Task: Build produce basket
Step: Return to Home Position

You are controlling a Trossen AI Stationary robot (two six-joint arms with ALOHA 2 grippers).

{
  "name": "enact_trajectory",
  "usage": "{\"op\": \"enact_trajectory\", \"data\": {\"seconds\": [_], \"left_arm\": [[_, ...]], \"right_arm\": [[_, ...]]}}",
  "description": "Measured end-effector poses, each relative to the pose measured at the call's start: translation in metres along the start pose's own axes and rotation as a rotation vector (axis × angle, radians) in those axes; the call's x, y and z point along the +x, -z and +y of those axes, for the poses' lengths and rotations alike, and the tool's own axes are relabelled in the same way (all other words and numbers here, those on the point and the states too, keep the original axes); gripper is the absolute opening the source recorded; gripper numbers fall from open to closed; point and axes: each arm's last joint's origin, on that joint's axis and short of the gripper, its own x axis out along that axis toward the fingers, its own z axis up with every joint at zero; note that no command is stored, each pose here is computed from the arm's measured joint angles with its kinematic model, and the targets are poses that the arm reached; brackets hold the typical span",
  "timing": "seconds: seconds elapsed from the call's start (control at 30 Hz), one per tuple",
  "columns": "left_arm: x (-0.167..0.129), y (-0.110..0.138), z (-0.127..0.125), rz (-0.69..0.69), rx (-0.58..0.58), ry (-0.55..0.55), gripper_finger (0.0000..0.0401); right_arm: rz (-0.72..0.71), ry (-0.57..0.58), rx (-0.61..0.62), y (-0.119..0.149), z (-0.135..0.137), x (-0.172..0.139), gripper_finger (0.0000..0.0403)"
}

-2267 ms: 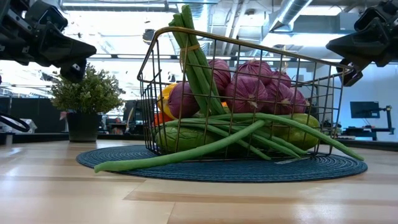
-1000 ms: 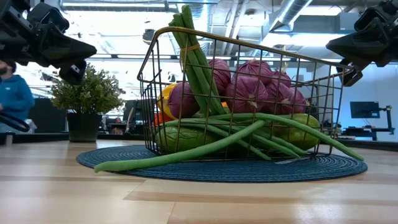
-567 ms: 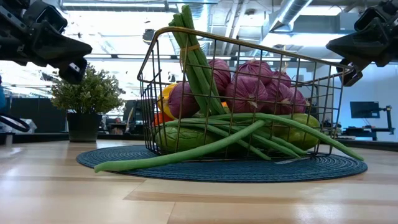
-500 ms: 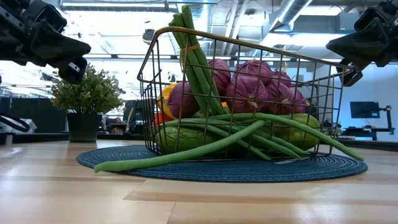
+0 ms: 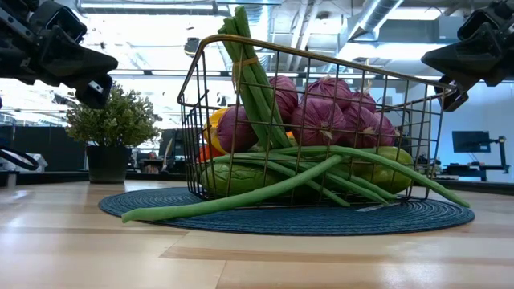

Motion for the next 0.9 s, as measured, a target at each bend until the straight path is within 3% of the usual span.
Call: {"op": "enact_trajectory", "data": {"seconds": [0.9], "left_arm": [[0.0000, 0.0000, 0.0001, -0.001, 0.003, -0.003, 0.0000]], "right_arm": [[0.000, 0.000, 0.000, 0.0000, 0.0000, 0.0000, 0.0029]]}}
